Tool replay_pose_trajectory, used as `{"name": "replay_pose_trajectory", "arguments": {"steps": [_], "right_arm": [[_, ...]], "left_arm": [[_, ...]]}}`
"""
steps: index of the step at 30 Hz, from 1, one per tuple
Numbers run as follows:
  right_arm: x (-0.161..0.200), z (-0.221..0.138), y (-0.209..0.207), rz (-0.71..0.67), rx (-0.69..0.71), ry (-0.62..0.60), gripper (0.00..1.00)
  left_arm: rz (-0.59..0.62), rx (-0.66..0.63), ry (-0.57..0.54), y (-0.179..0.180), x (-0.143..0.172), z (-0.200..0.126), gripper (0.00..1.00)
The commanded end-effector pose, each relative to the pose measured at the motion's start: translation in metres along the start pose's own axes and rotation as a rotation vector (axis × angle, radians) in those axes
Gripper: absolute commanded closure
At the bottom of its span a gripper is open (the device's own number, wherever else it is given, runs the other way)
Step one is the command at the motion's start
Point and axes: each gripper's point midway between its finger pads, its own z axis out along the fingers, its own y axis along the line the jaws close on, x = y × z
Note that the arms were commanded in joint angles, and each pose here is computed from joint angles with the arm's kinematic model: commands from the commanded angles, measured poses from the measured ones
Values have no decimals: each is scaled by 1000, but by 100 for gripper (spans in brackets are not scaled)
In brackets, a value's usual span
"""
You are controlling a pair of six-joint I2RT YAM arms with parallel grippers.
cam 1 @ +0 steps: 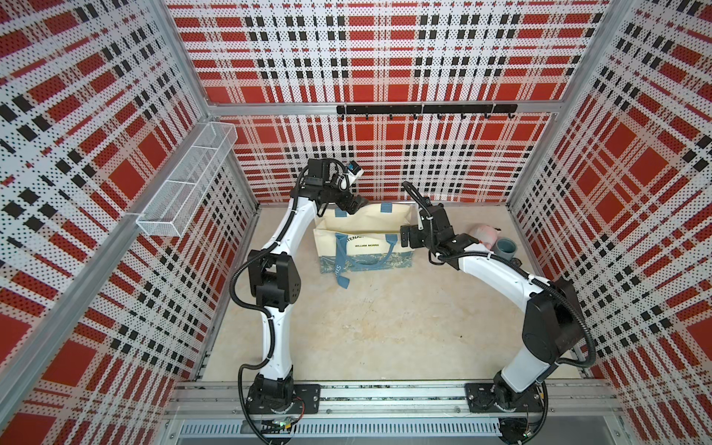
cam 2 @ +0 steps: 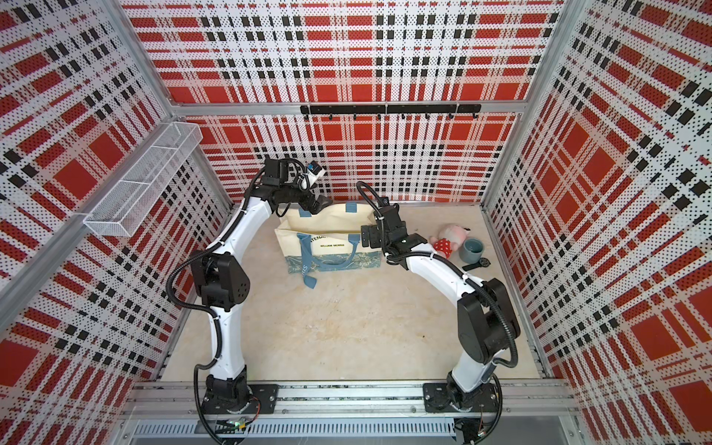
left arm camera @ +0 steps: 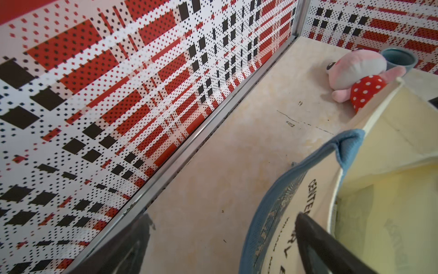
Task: Take out the compass set from the canvas bag
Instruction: Adjust the canvas bag at the center of the board.
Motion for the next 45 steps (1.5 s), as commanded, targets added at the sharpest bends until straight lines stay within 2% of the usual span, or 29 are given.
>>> {"name": "replay_pose_trajectory", "arguments": {"steps": [1,3,7,10,12,15,16,18,22,24,29,32,33,35,41,45], "right_arm": [[16,6,1,-21,-4,40,0],[18,6,0,-21,-2,44,0],[18,5,0,-20,-2,41,0],[20,6,4,-21,-28,48,0],[21,6,5,-24,-36,53,0],[23,5,3,-21,-29,54,0],[24,5,3,-19,-29,53,0],[25,5,3,-17,-33,50,0],[26,6,7,-18,-49,59,0],[26,5,5,-18,-41,61,0],[22,0,0,-18,-20,41,0],[17,-2,0,-29,-15,39,0],[17,-2,0,-35,-15,39,0],[16,-3,0,-41,-15,36,0],[17,-5,-1,-36,-16,36,0],[16,-7,-1,-31,-16,33,0]], "left_arm": [[11,38,7,-17,-5,-5,2],[2,55,-9,-18,-9,-8,2],[12,101,-93,-25,-38,-29,2],[47,82,-97,-30,-47,-31,2],[73,60,-59,-33,-42,-25,2],[64,27,23,-26,-19,-14,2],[74,55,36,-42,-19,-2,2],[78,38,62,-39,-11,6,2],[102,-56,42,-17,-16,17,2],[94,-49,20,-15,-20,22,2],[105,-30,39,-22,-13,14,2],[109,-55,61,-14,-5,3,2],[90,-85,73,4,5,-8,2],[84,-99,87,11,13,-15,2],[82,-140,126,20,35,-9,0],[80,-129,112,18,30,-4,9]]}}
